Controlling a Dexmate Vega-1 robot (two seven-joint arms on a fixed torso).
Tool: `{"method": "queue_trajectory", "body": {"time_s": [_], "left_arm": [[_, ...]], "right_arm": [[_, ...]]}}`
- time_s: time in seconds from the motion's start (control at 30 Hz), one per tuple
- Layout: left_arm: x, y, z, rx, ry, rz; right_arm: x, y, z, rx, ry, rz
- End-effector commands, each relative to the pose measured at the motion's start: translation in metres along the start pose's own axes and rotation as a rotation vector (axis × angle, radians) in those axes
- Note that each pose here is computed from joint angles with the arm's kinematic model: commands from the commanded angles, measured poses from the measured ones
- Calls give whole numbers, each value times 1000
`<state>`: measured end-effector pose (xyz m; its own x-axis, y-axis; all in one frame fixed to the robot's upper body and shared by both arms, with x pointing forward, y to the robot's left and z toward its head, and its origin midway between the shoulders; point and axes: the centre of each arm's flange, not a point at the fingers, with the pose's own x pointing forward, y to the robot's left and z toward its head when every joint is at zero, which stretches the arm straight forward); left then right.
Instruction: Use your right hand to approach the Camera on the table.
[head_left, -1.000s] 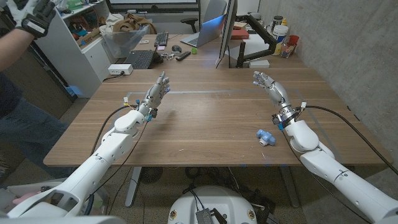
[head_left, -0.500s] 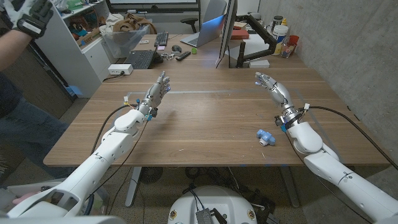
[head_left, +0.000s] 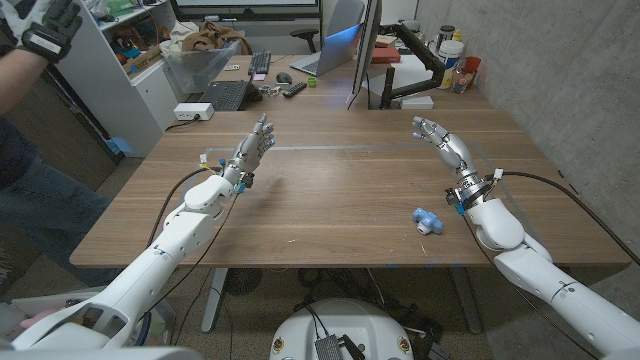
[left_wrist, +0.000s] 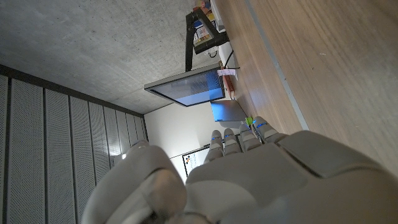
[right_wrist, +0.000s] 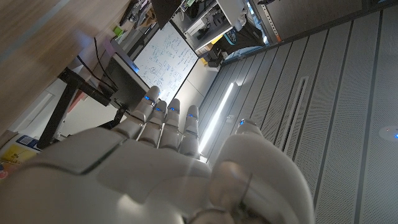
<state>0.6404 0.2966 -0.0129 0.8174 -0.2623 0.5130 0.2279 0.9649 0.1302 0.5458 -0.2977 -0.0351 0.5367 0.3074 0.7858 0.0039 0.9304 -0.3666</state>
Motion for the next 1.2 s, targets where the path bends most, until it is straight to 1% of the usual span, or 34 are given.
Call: {"method": "queue_trajectory", "body": {"time_s": [0.03,0.37,0.53,0.7,0.9,1.2], "left_arm": [[-1,1,-2,-2,4,-7],[-3,0,-1,9,9,-9],[-5,1,0,11,7,-5],[-8,1,-2,9,11,-4],[-9,0,-6,17,26,-10],[-9,0,-4,31,35,-12]], "right_arm": [[-7,0,3,-63,-5,5],[-15,0,8,-101,-16,8],[-21,2,9,-135,-1,18],[-23,3,13,-165,-5,25],[-25,5,13,-179,4,37],[-33,5,12,-205,11,39]]}}
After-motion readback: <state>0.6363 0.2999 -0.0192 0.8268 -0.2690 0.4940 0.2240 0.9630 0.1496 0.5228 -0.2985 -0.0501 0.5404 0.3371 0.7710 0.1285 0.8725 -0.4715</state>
